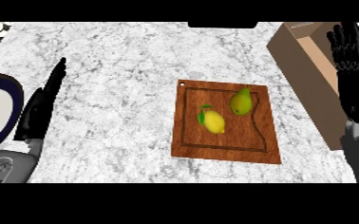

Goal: Pick the lemon from the cutting board and place it in the cardboard box

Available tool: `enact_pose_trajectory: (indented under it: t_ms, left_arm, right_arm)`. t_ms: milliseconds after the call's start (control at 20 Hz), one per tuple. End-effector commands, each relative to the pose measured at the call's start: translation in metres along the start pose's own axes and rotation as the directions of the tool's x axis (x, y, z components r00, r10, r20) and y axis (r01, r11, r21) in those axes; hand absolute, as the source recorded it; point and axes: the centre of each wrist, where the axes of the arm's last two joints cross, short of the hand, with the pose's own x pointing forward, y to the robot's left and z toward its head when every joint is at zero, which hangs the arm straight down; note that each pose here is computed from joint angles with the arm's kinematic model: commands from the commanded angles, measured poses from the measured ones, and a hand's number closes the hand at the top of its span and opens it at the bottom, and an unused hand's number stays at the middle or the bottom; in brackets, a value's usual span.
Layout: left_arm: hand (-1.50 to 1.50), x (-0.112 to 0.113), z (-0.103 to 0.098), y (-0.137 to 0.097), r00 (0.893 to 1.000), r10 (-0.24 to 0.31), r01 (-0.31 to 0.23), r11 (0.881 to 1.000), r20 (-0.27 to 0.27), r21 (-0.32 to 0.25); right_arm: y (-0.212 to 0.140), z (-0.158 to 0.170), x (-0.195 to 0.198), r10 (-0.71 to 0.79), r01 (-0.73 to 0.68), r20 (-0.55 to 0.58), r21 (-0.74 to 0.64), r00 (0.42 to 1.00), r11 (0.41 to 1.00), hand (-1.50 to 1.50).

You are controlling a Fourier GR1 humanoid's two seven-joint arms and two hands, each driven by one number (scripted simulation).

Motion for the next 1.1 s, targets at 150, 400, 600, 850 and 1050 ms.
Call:
enact_pose_trajectory:
  t_ms: [150,400,600,850,1050]
  left_arm:
    - [0.00,0.028,-0.012,-0.022,0.943,0.333,-0.333,0.943,-0.002,0.014]
    - [0.00,0.026,0.006,-0.053,0.843,0.533,-0.535,0.845,-0.076,-0.003]
    - [0.00,0.049,0.001,-0.032,0.839,0.539,-0.541,0.841,-0.068,-0.001]
    - [0.00,0.033,0.014,-0.041,0.841,0.535,-0.534,0.845,-0.081,0.029]
    - [0.00,0.041,0.013,-0.042,0.838,0.536,-0.539,0.842,-0.105,0.002]
  right_arm:
    - [-0.013,-0.020,-0.027,-0.160,0.170,-0.164,0.046,0.973,0.984,1.50]
    - [-0.011,0.004,-0.077,0.159,-0.105,-0.332,0.173,0.930,0.979,1.50]
    - [-0.007,-0.010,-0.094,0.137,-0.116,-0.081,0.227,0.987,0.967,-1.50]
    - [-0.024,-0.045,-0.052,0.306,-0.273,0.013,0.491,0.952,0.827,-1.50]
    - [-0.024,-0.072,-0.026,0.464,-0.357,0.047,0.709,0.885,0.609,-1.50]
